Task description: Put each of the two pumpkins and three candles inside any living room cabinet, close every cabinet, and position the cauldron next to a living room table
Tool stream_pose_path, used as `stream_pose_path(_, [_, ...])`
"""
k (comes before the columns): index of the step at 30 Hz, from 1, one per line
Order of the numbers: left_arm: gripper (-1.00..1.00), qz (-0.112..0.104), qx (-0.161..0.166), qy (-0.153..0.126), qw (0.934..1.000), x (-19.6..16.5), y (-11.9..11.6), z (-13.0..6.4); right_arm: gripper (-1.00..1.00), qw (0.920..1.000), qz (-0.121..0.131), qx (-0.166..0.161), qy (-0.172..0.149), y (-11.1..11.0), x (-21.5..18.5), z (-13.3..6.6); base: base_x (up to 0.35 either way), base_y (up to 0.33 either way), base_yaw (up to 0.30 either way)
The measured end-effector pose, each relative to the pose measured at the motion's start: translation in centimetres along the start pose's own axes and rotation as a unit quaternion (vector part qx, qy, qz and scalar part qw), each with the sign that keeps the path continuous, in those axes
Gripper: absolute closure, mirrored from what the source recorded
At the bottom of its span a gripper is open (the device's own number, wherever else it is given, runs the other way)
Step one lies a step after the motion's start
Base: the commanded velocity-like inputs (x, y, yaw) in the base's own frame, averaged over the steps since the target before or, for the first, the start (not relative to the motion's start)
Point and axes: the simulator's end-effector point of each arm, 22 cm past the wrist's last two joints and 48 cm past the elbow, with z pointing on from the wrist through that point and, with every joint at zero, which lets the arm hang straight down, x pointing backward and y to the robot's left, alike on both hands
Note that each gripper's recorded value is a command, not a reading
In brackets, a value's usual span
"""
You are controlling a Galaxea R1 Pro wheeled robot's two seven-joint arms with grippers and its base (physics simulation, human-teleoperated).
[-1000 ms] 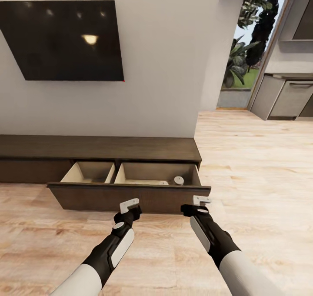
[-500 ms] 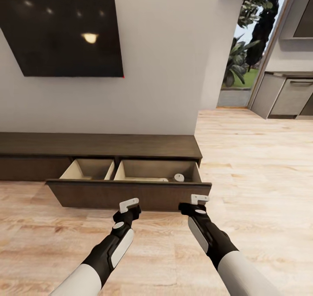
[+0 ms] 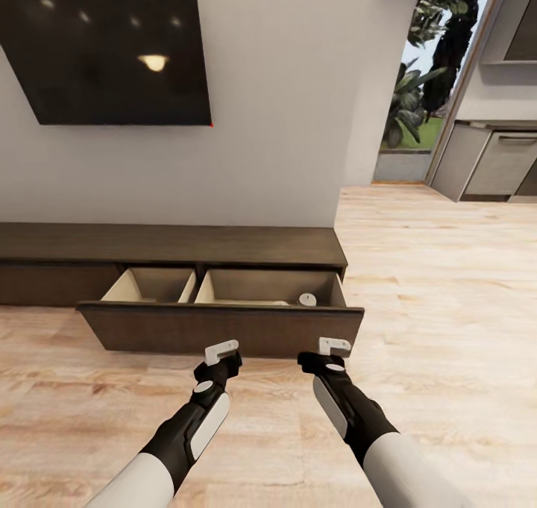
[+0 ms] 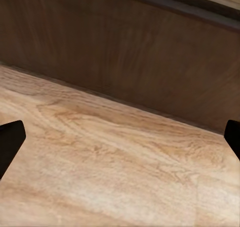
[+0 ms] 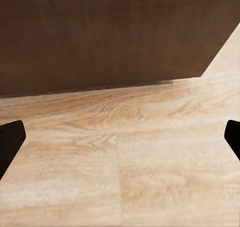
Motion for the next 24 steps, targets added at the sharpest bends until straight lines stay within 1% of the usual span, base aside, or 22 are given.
stream_pose_path(15, [-1.00,-0.005,0.005,-0.004,1.0000,2.4,0.0,1.2,-1.00,1.0000,0.001,-0.002,0.000,0.1,2.8,1.7,0.000,0.000,0.000])
stream_pose_path(24, [-1.00,-0.010,0.017,-0.018,0.9996,2.6,-0.5,1.7,-1.00,1.0000,0.002,-0.002,0.000,-0.1,4.6,2.7,0.000,0.000,0.000])
